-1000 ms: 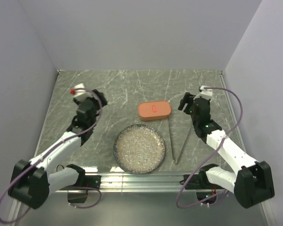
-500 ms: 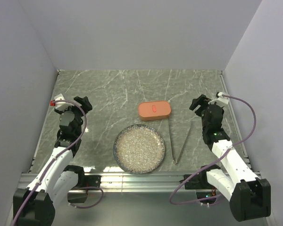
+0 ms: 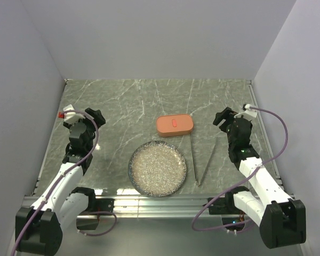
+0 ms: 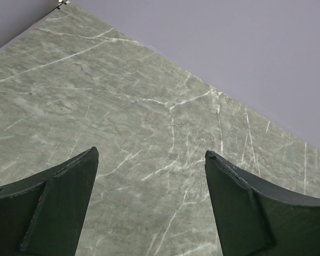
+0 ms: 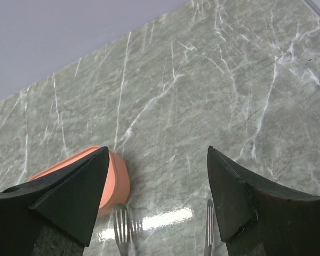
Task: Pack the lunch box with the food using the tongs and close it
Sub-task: Put the lid back on the lunch box
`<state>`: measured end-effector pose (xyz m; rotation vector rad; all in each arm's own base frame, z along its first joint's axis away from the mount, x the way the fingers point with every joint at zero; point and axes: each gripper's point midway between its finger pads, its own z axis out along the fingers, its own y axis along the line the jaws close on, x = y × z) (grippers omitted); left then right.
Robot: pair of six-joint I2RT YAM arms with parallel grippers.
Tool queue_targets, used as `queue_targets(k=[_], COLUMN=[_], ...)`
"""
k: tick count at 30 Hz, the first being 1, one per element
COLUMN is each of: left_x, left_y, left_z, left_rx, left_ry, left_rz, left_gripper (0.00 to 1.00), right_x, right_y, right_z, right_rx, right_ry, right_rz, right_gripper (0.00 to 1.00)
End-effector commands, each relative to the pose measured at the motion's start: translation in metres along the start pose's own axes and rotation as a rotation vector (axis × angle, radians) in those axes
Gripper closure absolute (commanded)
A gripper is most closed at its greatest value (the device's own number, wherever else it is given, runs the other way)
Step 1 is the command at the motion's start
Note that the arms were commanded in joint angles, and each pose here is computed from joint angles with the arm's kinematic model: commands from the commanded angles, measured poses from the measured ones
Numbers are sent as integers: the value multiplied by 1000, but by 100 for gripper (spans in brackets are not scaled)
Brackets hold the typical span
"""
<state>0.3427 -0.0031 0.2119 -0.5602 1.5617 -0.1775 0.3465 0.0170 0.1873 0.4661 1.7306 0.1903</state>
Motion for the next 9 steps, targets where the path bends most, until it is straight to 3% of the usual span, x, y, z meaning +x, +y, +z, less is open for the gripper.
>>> queue_targets(k=[1,9], left_x=[-24,-30], left_y=[-8,-3], left_z=[2,-3], left_rx=[13,-4], left_ry=[-73,-108], left_rz=[-36,-56], left_gripper=[13,8], right_x=[-15,-14], right_y=[5,8], right_z=[0,0], right_rx=[-18,-31], right_ry=[-54,-46], right_rz=[25,23], right_gripper=[19,19])
